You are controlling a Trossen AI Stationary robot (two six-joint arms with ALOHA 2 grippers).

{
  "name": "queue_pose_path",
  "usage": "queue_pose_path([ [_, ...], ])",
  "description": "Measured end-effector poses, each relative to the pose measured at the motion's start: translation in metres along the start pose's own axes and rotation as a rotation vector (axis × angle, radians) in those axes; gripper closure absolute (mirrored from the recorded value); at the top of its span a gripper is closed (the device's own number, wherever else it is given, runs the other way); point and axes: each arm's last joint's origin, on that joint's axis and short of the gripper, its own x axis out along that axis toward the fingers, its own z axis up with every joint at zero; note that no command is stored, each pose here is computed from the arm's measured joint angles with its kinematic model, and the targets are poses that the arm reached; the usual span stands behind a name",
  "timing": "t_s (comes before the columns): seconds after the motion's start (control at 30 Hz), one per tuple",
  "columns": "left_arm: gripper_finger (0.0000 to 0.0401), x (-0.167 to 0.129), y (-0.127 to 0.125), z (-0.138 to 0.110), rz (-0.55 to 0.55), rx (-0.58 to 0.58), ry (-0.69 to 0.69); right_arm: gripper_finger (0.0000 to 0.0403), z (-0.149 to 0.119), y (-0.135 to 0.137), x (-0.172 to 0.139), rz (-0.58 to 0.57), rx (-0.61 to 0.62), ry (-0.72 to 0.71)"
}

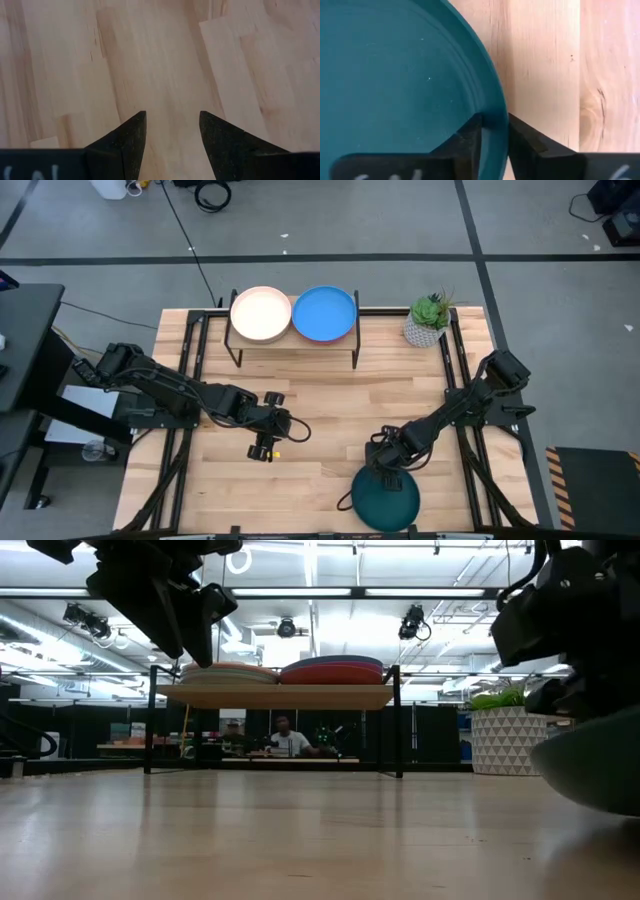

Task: Place and stack plates onto a shelf
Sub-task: Stack the dark green plate on top of the blue plate on the shelf

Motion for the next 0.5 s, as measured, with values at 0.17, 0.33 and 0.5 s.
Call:
queue_pose_path([
  [0.17,0.0209,0.000,0.000,0.000,0.000,-0.011,0.001,0.0368,0.003,-0.003,-0.005,0.013,0.015,-0.011],
  [0.33,0.0209,0.000,0.000,-0.001,0.000,-0.012,0.014,0.0389,0.005,-0.006,-0.018,0.025,0.020,-0.051],
  [0.5,0.0209,0.000,0.000,-0.006,0.003,-0.032,0.066,0.0387,0.007,-0.011,-0.040,0.030,0.018,-0.122],
])
